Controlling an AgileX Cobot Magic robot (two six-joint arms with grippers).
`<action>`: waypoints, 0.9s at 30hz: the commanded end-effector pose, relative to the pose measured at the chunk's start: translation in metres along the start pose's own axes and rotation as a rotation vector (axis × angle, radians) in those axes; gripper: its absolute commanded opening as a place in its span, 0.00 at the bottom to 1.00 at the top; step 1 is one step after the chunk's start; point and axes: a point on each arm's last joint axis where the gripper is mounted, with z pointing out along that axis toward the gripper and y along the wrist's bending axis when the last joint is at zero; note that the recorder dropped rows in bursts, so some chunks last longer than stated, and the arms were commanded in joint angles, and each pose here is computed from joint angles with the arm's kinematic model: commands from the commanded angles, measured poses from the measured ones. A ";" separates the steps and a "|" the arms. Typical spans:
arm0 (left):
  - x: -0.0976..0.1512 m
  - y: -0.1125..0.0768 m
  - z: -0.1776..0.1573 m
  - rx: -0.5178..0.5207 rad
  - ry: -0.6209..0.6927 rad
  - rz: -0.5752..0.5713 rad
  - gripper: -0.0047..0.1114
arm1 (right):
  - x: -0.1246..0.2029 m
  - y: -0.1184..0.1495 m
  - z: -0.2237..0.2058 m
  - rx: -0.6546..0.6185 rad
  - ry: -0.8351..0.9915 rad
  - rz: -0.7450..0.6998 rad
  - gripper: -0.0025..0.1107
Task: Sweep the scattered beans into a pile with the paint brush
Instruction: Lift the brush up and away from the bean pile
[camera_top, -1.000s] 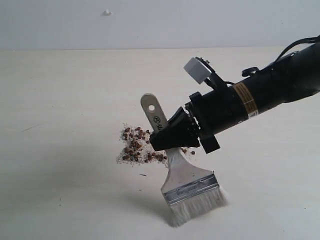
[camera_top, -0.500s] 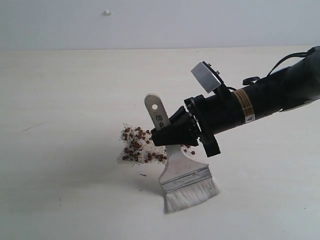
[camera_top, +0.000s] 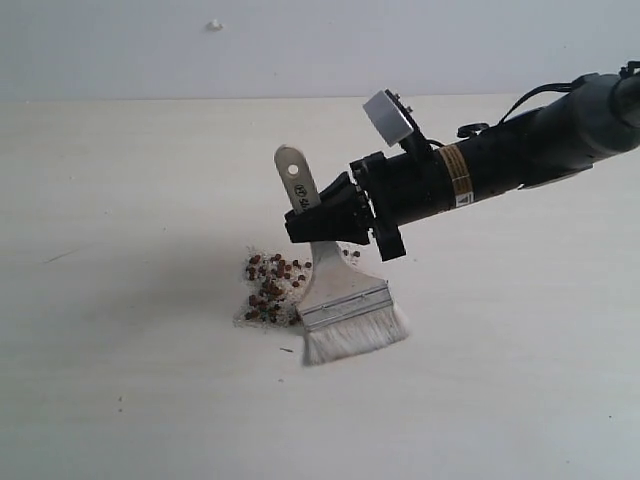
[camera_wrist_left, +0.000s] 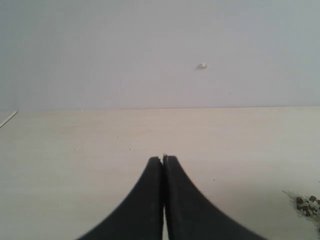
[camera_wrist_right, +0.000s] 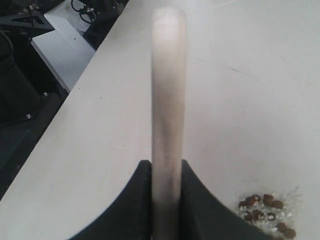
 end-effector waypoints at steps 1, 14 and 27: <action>-0.001 0.000 0.000 0.001 -0.008 -0.015 0.04 | -0.003 -0.015 -0.002 0.054 0.035 -0.053 0.02; -0.001 0.000 0.000 0.001 -0.008 -0.015 0.04 | -0.066 0.008 -0.018 0.072 0.043 0.065 0.02; -0.001 0.000 0.000 0.001 -0.008 -0.015 0.04 | -0.142 0.057 -0.045 0.378 0.011 -0.051 0.02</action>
